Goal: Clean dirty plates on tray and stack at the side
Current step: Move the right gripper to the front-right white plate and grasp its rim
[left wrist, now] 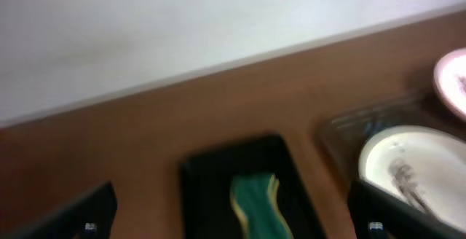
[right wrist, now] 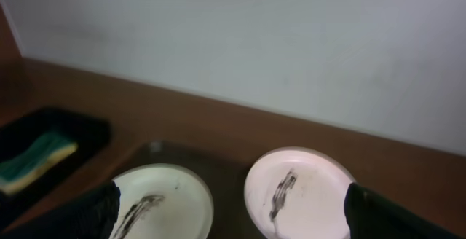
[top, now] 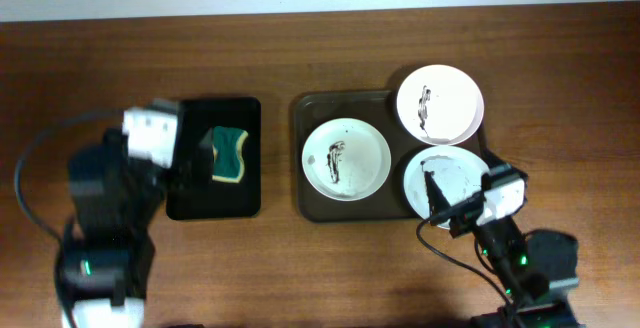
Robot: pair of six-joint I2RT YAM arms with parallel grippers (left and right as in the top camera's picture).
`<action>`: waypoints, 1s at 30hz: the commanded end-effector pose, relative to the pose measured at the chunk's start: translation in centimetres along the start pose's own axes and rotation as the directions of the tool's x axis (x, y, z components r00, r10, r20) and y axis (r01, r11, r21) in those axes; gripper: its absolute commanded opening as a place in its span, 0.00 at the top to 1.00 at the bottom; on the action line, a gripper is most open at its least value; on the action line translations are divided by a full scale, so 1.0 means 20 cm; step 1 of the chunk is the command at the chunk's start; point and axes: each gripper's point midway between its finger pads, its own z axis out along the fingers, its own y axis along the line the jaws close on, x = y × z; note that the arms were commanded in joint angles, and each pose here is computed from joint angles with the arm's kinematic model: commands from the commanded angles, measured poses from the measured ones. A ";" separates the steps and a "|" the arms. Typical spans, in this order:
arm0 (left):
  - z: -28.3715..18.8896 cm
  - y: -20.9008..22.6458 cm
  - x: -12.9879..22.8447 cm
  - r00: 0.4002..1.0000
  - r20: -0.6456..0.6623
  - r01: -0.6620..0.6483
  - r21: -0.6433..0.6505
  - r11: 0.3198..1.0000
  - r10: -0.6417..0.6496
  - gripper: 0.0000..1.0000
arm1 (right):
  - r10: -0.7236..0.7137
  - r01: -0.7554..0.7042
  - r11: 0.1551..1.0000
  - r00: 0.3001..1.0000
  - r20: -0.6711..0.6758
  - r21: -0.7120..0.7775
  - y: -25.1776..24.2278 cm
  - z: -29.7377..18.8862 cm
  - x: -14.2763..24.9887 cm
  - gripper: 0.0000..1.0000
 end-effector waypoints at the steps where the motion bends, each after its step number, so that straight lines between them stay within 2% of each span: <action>1: 0.10 -0.07 -0.16 0.996 -0.084 0.028 0.166 0.986 -0.014 0.01 | 0.038 -0.049 0.996 0.991 -0.131 -0.081 0.03 0.12 -0.13 0.01; 4: 0.22 -0.15 -0.13 0.977 -0.210 0.107 0.298 0.948 -0.045 0.01 | 0.072 -0.112 0.989 0.939 -0.336 -0.102 0.02 0.26 -0.13 0.01; 7: 0.34 -0.16 -0.04 0.956 -0.284 0.161 0.319 0.934 -0.068 0.01 | 0.107 -0.196 0.974 0.839 -0.533 -0.112 0.02 0.40 -0.09 0.01; 8: 0.36 -0.20 0.01 0.927 -0.351 0.252 0.330 0.910 -0.130 0.01 | 0.115 -0.217 0.970 0.804 -0.583 -0.108 0.01 0.44 -0.07 0.01; 10: 0.38 -0.22 0.11 0.889 -0.434 0.305 0.319 0.897 -0.148 0.01 | 0.162 -0.299 0.949 0.736 -0.657 -0.102 0.04 0.52 0.01 0.01; 14: 0.43 -0.23 0.19 0.860 -0.487 0.331 0.310 0.891 -0.150 0.01 | 0.193 -0.438 0.888 0.627 -0.754 -0.137 0.14 0.60 0.21 0.01; 15: 0.45 -0.22 0.20 0.857 -0.494 0.334 0.308 0.891 -0.151 0.01 | 0.196 -0.448 0.885 0.601 -0.775 -0.125 0.14 0.62 0.26 0.08; 18: 0.50 -0.18 0.25 0.843 -0.514 0.327 0.256 0.910 -0.159 0.01 | 0.210 -0.462 0.885 0.508 -0.836 -0.058 0.12 0.67 0.46 0.27; 19: 0.52 -0.15 0.27 0.824 -0.530 0.349 0.193 0.917 -0.201 0.00 | 0.239 -0.454 0.891 0.467 -0.852 0.001 0.10 0.68 0.53 0.30; 21: 0.53 -0.03 0.33 0.780 -0.547 0.366 0.008 0.930 -0.302 0.01 | 0.283 -0.410 0.906 0.405 -0.869 0.104 0.06 0.71 0.66 0.44; 23: 0.53 0.07 0.36 0.757 -0.538 0.361 -0.129 0.924 -0.371 0.10 | 0.301 -0.329 0.928 0.389 -0.870 0.174 0.04 0.75 0.76 0.47; 25: 0.53 0.07 0.36 0.756 -0.536 0.360 -0.138 0.923 -0.375 0.15 | 0.298 -0.281 0.939 0.387 -0.873 0.196 0.04 0.77 0.80 0.49; 30: 0.54 0.11 0.40 0.739 -0.543 0.355 -0.190 0.915 -0.399 0.15 | 0.241 -0.188 0.965 0.357 -0.903 0.184 0.10 0.79 0.94 0.50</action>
